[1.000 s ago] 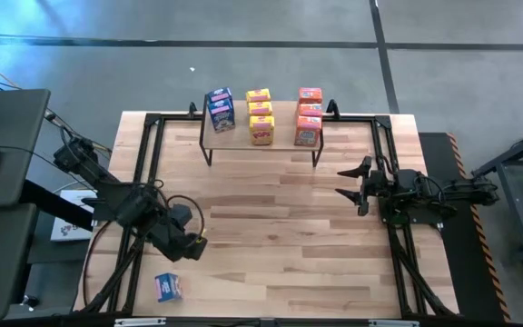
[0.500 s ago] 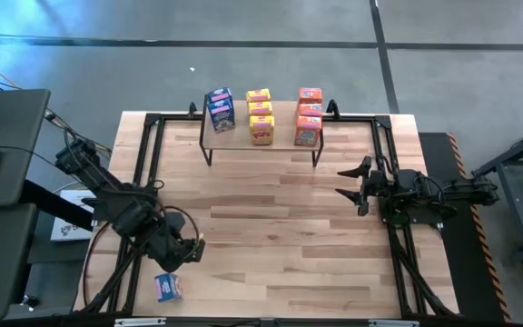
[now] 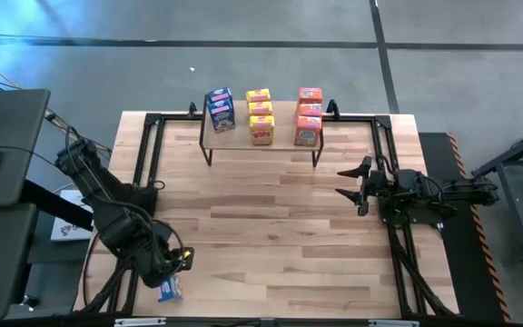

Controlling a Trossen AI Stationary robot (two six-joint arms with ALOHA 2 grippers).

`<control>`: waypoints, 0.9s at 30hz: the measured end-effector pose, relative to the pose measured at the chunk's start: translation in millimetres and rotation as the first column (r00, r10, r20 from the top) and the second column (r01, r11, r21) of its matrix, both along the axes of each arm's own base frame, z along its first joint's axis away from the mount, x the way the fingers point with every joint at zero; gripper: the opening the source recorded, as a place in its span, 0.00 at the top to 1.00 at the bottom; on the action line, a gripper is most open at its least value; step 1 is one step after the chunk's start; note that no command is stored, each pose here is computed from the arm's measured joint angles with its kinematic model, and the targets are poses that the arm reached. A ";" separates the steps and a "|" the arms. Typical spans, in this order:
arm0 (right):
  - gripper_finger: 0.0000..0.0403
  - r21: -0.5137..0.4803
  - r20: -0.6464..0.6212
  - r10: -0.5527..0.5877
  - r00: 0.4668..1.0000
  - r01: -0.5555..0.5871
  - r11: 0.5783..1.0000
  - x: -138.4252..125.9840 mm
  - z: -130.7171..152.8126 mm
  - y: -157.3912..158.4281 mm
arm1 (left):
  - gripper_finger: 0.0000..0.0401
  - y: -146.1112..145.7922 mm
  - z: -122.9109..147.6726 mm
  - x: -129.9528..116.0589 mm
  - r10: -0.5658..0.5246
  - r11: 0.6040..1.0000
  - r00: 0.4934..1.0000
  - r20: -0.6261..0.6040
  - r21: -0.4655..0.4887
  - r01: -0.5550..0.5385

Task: Stack cereal on shelf
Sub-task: Put the blue cereal box and aligned with the other blue cereal boxes on the shelf

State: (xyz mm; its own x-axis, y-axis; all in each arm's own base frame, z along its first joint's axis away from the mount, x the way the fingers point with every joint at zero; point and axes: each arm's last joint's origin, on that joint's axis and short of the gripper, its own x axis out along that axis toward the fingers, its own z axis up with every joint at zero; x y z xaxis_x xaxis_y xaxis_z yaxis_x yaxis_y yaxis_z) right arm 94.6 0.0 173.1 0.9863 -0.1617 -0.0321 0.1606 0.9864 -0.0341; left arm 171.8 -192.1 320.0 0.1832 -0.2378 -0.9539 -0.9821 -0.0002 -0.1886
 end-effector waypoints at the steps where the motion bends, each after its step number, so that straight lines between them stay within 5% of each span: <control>1: 0.37 0.000 0.000 0.000 1.000 0.000 1.000 0.0 0.0 0.0 | 0.36 -2.1 -0.9 -0.4 -0.003 1.000 1.000 -0.001 0.000 0.003; 13: 0.37 0.000 0.000 0.000 1.000 0.000 1.000 0.0 0.0 0.0 | 0.36 -31.8 -13.2 -17.9 0.003 1.000 0.999 -0.042 0.010 -0.003; 20: 0.37 0.000 0.000 0.001 1.000 -0.001 1.000 0.0 0.0 0.0 | 0.36 -45.4 -15.3 -24.4 0.120 0.991 0.989 -0.087 -0.056 -0.126; 27: 0.37 0.000 0.000 0.001 1.000 -0.001 1.000 0.0 0.0 0.0 | 0.34 -55.5 -27.9 -21.2 0.156 0.987 0.982 -0.107 -0.021 -0.159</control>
